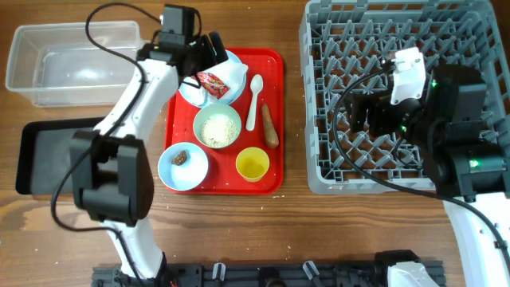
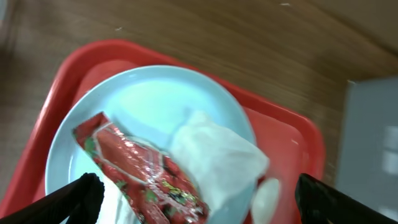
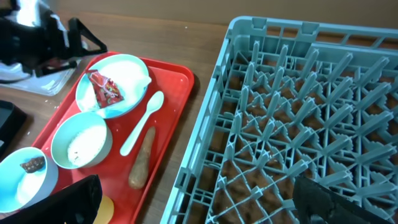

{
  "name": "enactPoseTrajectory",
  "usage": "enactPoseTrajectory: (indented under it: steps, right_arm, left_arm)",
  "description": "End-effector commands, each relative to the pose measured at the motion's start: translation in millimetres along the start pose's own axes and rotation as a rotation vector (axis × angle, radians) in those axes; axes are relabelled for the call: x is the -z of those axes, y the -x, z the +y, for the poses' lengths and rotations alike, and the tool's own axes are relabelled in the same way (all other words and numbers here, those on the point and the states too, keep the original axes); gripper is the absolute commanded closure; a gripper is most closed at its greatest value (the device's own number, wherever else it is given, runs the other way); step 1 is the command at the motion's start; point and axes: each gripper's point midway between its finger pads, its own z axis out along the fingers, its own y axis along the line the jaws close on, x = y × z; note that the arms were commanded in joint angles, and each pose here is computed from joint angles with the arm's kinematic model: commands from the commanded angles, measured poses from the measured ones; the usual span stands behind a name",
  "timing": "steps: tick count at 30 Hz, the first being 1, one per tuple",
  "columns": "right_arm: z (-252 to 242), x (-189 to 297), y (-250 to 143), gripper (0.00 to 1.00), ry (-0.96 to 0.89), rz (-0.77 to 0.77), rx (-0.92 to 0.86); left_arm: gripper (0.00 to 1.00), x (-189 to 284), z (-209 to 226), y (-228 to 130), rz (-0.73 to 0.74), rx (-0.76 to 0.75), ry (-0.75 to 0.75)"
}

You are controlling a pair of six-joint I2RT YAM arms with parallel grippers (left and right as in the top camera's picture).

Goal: Sort waste into correct bins and load items into the dishwasher rack

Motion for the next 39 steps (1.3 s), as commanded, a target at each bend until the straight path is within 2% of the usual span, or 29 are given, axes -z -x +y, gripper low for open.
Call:
enactPoseTrajectory:
  steps: [1, 4, 10, 13, 16, 17, 19, 21, 23, 26, 30, 36, 39]
  right_arm:
    - [2, -4, 4, 0.00, 0.020, 0.007, -0.004]
    - [1, -7, 0, 0.00, 0.022, 0.026, -0.009]
    - [0, -13, -5, 0.00, 0.023, 0.051, -0.019]
    - [0, -13, -4, 0.00, 0.023, 0.049, -0.019]
    - [0, -13, -7, 0.00, 0.023, 0.059, -0.022]
    - [0, -13, -7, 0.00, 0.023, 0.061, -0.023]
    - [0, -13, -7, 0.00, 0.023, 0.061, -0.023]
    - [0, -13, -8, 0.00, 0.024, 0.062, -0.023]
    - [0, -13, -7, 0.00, 0.023, 0.061, -0.023]
    - [0, -13, -7, 0.00, 0.023, 0.061, -0.023]
    - [0, -13, -8, 0.00, 0.024, 0.064, -0.024]
    - [0, -13, -3, 0.00, 0.023, 0.045, -0.018]
    - [0, -13, -2, 0.01, 0.022, 0.038, -0.016]
  left_arm:
    - [0.00, -21, 12, -8, -0.073, 0.039, 0.181]
    - [0.00, -35, 13, -23, -0.093, -0.017, 0.268]
    - [0.00, -66, 25, -53, -0.028, -0.051, 0.327]
    - [0.09, -73, 29, -58, -0.018, -0.054, 0.335]
    - [0.27, -84, 35, -69, 0.013, -0.060, 0.349]
    - [0.37, -87, 37, -72, 0.022, -0.061, 0.352]
    - [0.66, -91, 40, -76, 0.034, -0.064, 0.360]
    - [0.85, -91, 40, -75, 0.030, -0.063, 0.359]
    - [0.96, -90, 40, -76, 0.035, -0.067, 0.361]
    - [0.96, -80, 33, -69, 0.043, -0.140, 0.342]
    - [0.96, -39, 6, -30, -0.024, -0.201, 0.287]
    - [0.96, 98, -32, 53, -0.273, -0.227, 0.150]
    - [0.96, 161, -16, 88, -0.392, -0.211, 0.140]
